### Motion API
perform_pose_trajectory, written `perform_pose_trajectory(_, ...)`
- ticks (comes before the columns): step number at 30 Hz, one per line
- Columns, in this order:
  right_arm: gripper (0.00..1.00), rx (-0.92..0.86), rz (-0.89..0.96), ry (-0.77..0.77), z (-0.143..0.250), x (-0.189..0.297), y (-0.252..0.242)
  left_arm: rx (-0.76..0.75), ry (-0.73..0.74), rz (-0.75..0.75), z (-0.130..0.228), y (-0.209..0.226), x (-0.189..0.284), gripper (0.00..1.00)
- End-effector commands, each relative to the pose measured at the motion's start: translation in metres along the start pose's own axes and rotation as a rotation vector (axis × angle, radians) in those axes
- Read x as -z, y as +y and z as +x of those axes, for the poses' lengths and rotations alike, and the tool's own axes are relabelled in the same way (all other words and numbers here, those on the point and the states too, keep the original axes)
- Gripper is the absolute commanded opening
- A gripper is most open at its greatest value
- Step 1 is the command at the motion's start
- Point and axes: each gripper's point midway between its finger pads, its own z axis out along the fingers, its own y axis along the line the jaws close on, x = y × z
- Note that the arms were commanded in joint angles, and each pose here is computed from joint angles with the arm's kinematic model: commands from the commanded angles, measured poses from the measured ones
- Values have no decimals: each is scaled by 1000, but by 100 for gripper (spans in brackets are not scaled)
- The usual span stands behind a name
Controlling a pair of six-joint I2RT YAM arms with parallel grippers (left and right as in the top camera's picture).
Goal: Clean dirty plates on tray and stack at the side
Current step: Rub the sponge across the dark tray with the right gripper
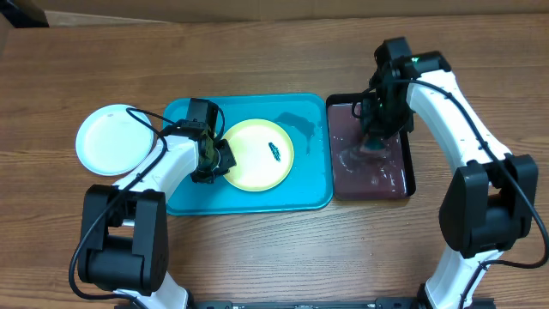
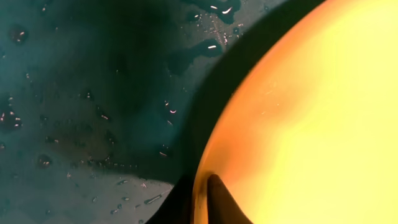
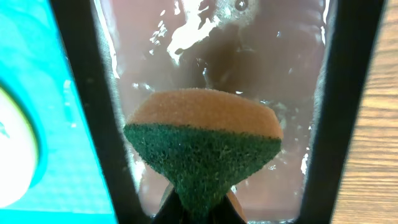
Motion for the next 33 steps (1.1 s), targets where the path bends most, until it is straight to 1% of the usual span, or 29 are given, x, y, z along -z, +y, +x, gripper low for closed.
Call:
perform_pose_trajectory(1,4,51,-29,-126,-24,43,14,-9,-1,-5,-3,1,-4,20)
perform_pose_trajectory(3,4,70,-30,-134,-25,50,16,-9,-5,-2,-5,0,-2,22)
perform_pose_trajectory(5,4,81,-18,-124,-22,49,16,-10,-8,1,-7,-2,1,22)
perform_pose_trajectory(9,4,89,20,-94,-15,40,13,-11,-8,0,-12,-5,8,20)
perform_pose_trajectory(11,4,98,36,-79,-10,34,14,-11,-12,2,-14,-7,10,15)
perform_pose_trajectory(13,4,109,45,-66,-6,28,16,-11,-13,2,-15,-7,10,6)
perform_pose_trajectory(14,4,112,46,-62,-5,25,16,-11,-12,1,-14,-7,10,4)
perform_pose_trajectory(18,4,126,57,-42,2,11,18,-10,-2,-4,-12,-6,10,4)
perform_pose_trajectory(24,4,141,182,-93,-5,-16,0,-9,8,-10,-10,-4,10,4)
perform_pose_trajectory(26,4,141,213,-105,-7,-17,-5,-9,6,-9,-10,-4,10,5)
perform_pose_trajectory(27,4,140,217,-107,-7,-17,-6,-9,6,-9,-10,-4,10,7)
perform_pose_trajectory(28,4,140,217,-110,-8,-15,-5,-9,7,-9,-10,-4,10,13)
perform_pose_trajectory(29,4,140,216,-110,-8,-14,-5,-9,8,-9,-10,-4,10,17)
perform_pose_trajectory(33,4,141,214,-98,-5,-15,-5,-10,16,-14,-7,-4,10,20)
